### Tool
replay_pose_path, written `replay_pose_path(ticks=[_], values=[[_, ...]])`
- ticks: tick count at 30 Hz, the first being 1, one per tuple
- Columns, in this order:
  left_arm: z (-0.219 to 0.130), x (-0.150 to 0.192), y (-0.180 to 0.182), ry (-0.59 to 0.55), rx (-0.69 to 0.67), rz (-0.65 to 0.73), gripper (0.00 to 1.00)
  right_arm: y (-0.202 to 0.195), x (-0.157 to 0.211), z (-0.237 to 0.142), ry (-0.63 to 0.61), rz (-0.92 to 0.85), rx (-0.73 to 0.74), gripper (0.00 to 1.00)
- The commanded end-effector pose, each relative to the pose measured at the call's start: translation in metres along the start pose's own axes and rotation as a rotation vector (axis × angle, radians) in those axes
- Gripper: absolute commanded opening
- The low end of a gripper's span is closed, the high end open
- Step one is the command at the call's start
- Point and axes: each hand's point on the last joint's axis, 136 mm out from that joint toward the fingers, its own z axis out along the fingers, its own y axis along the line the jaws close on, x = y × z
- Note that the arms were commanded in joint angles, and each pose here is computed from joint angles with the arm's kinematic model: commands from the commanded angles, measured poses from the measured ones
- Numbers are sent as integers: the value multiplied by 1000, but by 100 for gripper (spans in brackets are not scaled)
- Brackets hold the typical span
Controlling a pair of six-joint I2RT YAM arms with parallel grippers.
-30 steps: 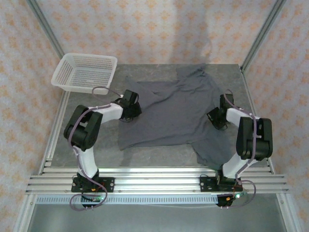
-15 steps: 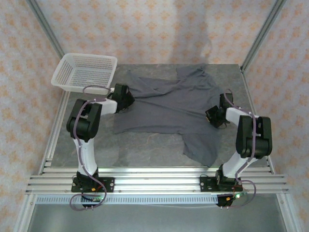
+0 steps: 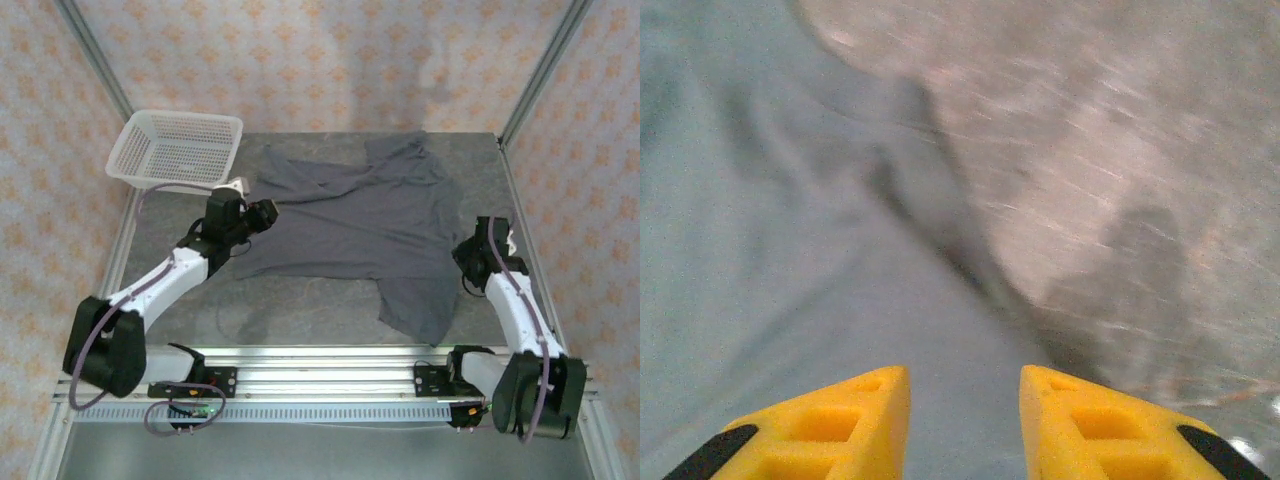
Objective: Fold the inside-out t-shirt
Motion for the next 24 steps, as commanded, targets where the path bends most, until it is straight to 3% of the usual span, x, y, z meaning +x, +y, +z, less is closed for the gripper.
replay_pose_path(ticks=[1,4,9,14,19,24], values=[[-13,22,34,49,-126,45,35,-30,23,16,90,-47,115,35],[-19,26,36,53,-123,41,35,-7,38,27,195,-74,6,33],[-18,27,36,49,-123,29,35,14,46,27,260,-106,-82,16],[-14,28,40,53,-135,25,35,34,66,28,310,-157,-148,14],[-11,32,42,66,-144,24,35,42,92,42,364,-259,-77,22],[-9,34,45,75,-152,27,36,38,75,35,297,-301,3,30]])
